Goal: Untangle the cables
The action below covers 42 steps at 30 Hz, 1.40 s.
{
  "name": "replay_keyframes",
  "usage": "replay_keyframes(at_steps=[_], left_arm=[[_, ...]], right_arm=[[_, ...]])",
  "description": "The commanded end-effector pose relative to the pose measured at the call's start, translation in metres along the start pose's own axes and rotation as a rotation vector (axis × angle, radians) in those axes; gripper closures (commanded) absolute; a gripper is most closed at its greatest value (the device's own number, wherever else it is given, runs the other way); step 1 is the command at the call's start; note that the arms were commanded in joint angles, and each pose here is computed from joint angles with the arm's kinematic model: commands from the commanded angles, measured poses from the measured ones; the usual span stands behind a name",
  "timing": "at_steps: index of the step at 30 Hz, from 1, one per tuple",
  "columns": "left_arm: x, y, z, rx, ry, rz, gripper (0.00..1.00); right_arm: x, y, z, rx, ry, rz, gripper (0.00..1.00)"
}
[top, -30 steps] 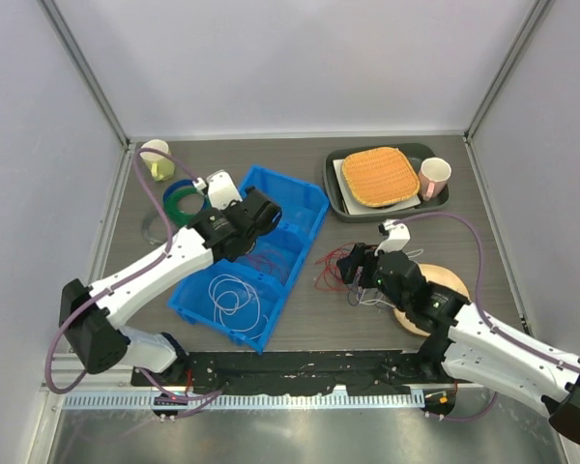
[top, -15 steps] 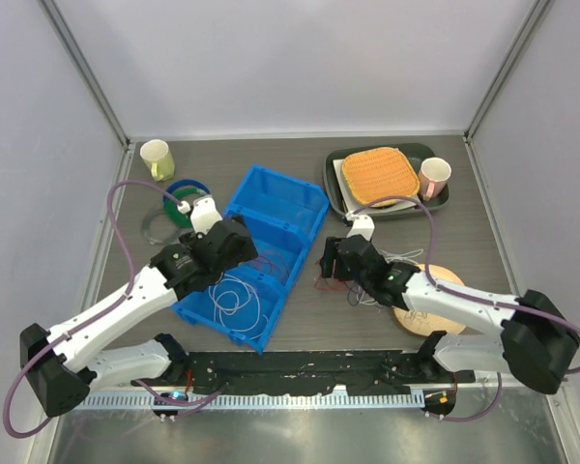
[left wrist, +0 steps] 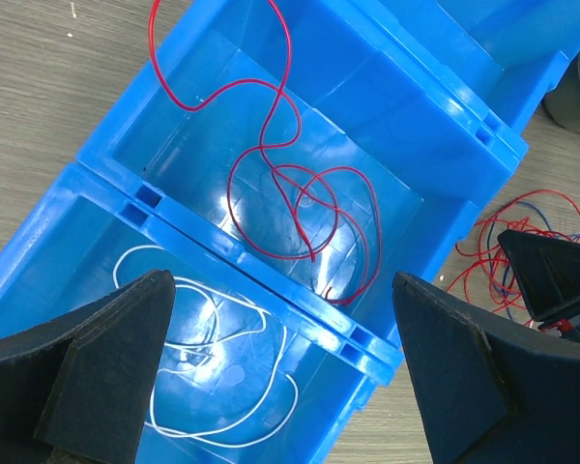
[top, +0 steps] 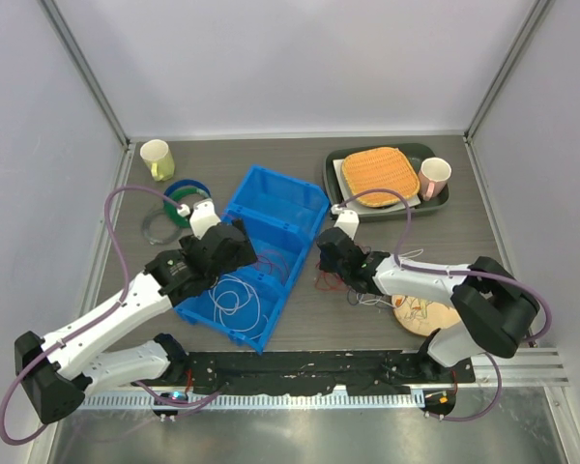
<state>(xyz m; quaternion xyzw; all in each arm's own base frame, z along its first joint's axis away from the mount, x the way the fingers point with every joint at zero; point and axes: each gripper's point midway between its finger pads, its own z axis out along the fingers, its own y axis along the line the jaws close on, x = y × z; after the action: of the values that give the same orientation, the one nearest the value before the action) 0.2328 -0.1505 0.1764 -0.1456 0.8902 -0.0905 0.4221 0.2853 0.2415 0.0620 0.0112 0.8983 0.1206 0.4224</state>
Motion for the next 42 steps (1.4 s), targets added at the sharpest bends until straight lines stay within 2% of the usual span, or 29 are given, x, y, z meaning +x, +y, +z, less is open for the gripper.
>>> replay_keyframes(at_steps=[1,4,13,17,18,21,25,30,35,39,42], left_arm=[[-0.006,-0.014,-0.004,0.072,-0.020,-0.016,0.00],[-0.004,-0.022,-0.007,0.123,-0.006,-0.001,0.00],[0.001,-0.046,-0.019,0.315,0.010,0.042,0.00],[0.007,-0.074,-0.031,0.494,0.035,0.096,0.00],[0.009,-0.091,-0.040,0.600,0.044,0.124,0.00],[0.022,-0.122,-0.054,0.784,0.106,0.164,0.00],[0.027,-0.158,-0.070,0.905,0.132,0.239,0.00],[0.032,-0.198,-0.072,0.921,0.062,0.336,0.00],[0.019,-0.227,-0.036,0.796,-0.075,0.271,0.00],[0.027,-0.244,-0.031,0.815,-0.093,0.274,0.01],[0.023,-0.248,-0.020,0.773,-0.139,0.248,0.09]], right_arm=[[-0.038,0.018,-0.006,-0.036,-0.112,0.067,0.89],[-0.052,0.018,-0.017,-0.051,-0.153,0.077,0.99],[-0.097,0.016,-0.082,-0.179,-0.298,0.108,0.99],[-0.120,0.023,-0.122,-0.292,-0.366,0.128,0.99],[-0.125,0.025,-0.131,-0.323,-0.381,0.131,0.99],[-0.140,0.036,-0.165,-0.442,-0.419,0.138,0.99],[-0.157,0.054,-0.199,-0.577,-0.439,0.167,0.99],[-0.161,0.053,-0.201,-0.550,-0.398,0.211,0.99],[-0.192,0.052,-0.217,-0.515,-0.440,0.295,0.99],[-0.209,0.051,-0.229,-0.523,-0.482,0.368,0.99],[-0.214,0.050,-0.237,-0.539,-0.502,0.395,0.99]])
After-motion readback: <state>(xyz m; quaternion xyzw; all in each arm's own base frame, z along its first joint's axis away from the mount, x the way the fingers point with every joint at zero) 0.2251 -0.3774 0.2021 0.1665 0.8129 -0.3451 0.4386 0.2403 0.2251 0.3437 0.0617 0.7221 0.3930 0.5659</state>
